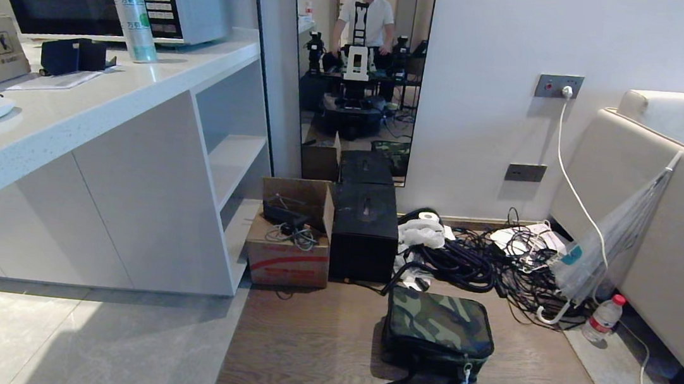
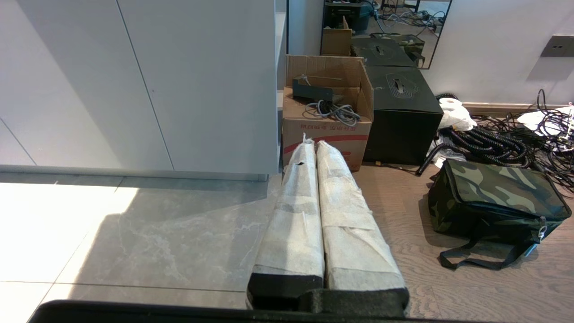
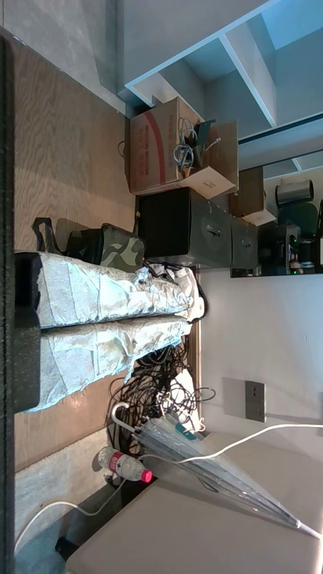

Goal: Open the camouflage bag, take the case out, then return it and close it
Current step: Open the top of the storage box

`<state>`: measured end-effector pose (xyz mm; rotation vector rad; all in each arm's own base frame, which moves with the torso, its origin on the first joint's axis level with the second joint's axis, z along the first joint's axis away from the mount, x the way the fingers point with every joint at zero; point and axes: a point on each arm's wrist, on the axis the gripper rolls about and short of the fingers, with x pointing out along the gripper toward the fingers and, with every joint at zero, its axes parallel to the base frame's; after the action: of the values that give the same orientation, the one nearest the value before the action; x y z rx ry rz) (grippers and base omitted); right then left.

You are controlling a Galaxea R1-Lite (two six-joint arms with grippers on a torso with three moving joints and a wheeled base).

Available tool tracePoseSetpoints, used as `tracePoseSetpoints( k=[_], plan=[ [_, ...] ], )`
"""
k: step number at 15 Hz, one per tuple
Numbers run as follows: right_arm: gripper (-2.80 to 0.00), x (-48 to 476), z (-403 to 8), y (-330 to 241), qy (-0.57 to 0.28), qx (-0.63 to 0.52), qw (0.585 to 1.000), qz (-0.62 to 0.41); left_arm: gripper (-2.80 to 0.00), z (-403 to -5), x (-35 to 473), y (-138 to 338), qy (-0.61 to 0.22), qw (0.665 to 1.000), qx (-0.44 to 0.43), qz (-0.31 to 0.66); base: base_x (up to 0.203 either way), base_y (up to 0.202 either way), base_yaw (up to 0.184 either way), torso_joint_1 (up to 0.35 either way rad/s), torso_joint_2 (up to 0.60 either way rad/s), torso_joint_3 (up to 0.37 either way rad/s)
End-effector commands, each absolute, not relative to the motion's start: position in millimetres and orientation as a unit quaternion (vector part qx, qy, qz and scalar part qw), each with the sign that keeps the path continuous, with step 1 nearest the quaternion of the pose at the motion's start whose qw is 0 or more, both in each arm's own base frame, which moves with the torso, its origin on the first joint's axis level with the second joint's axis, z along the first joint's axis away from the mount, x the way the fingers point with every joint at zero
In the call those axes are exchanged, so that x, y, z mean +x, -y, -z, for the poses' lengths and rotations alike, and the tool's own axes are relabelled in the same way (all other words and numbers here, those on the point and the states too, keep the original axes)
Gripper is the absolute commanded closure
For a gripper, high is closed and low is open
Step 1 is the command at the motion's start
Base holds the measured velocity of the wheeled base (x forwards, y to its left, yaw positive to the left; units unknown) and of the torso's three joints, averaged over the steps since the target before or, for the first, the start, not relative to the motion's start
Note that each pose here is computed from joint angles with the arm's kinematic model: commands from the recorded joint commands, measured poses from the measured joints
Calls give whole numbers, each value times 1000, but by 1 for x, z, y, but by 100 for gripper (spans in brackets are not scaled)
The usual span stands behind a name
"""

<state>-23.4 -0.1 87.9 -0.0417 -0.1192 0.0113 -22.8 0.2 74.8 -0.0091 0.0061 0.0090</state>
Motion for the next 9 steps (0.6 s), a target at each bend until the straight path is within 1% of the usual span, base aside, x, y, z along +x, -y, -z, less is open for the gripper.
tracePoseSetpoints(
  k=[1,9],
  plan=[
    [0,-20,-77,0,40,-21,999,-6,0,-75,-23,0,-4,1000,-5,-5,0,0,0,0,0,0],
    [0,-20,-77,0,41,-21,999,-6,0,-75,-23,0,-4,1000,-5,-5,0,0,0,0,0,0]
  ],
)
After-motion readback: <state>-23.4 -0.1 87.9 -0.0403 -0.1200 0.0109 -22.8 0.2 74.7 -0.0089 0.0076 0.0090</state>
